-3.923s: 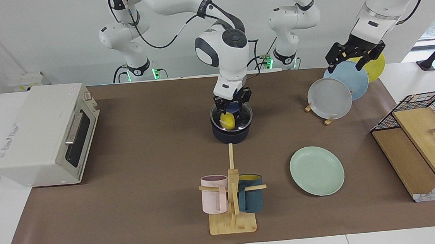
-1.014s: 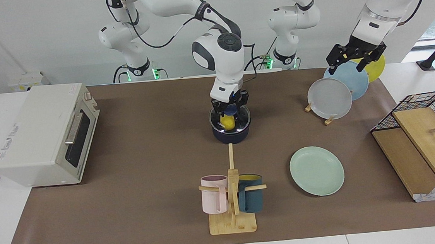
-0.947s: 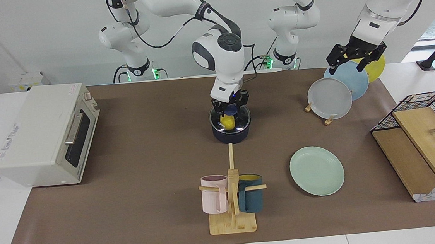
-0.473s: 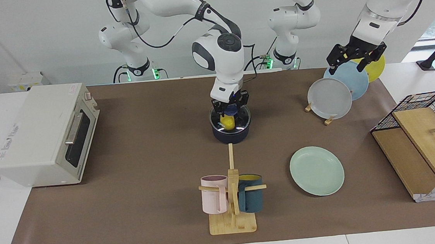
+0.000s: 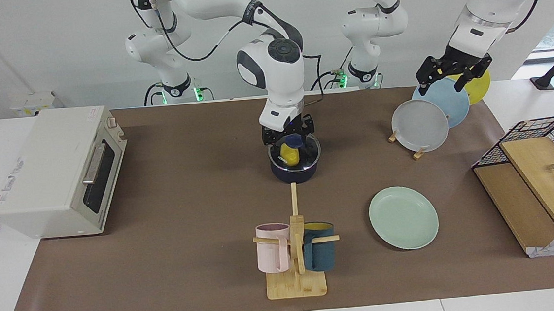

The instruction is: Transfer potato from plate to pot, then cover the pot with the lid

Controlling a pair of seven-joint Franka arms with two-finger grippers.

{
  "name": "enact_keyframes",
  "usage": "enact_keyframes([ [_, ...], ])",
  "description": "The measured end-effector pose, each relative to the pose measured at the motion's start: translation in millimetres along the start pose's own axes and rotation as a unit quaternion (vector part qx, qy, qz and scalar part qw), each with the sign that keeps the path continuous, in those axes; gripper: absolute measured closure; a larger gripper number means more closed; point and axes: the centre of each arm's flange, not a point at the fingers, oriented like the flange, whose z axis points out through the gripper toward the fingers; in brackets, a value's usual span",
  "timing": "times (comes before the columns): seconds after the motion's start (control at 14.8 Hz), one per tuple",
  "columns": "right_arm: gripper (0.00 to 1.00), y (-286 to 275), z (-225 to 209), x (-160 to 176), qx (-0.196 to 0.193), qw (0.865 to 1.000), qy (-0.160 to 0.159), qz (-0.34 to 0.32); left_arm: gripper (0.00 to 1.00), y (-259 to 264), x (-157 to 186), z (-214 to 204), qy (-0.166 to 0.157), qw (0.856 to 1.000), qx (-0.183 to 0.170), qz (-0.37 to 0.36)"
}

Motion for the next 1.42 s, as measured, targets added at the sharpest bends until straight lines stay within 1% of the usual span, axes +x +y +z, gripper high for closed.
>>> enact_keyframes([
  [0.27, 0.00, 50, -73, 24, -0.001, 0.999, 0.001, 0.042, 0.00, 0, 0, 0, 0.000, 1.000, 0.000, 0.000],
  [0.41, 0.00, 83, -103, 29, -0.003, 0.998, -0.002, 0.066, 0.00, 0, 0, 0, 0.000, 1.000, 0.000, 0.000],
  [0.54, 0.00, 122, -133, 27, -0.007, 0.997, -0.005, 0.083, 0.00, 0, 0, 0, 0.000, 1.000, 0.000, 0.000],
  [0.68, 0.00, 178, -157, 26, -0.010, 0.996, -0.008, 0.087, 0.00, 0, 0, 0, 0.000, 1.000, 0.000, 0.000],
  [0.88, 0.00, 275, -184, 17, -0.014, 0.995, -0.025, 0.094, 0.00, 0, 0, 0, 0.000, 1.000, 0.000, 0.000],
  [1.01, 0.00, 314, -198, 4, -0.020, 0.994, -0.037, 0.097, 0.00, 0, 0, 0, 0.000, 1.000, 0.000, 0.000],
  [1.15, 0.00, 329, -206, -8, -0.038, 0.995, -0.046, 0.085, 0.00, 0, 0, 0, 0.000, 1.000, 0.000, 0.000],
  [1.29, 0.00, 328, -207, -18, -0.054, 0.995, -0.050, 0.064, 0.00, 0, 0, 0, 0.000, 1.000, 0.000, 0.000],
  [1.42, 0.00, 327, -202, -26, -0.057, 0.995, -0.059, 0.048, 0.00, 0, 0, 0, 0.000, 1.000, 0.000, 0.000],
])
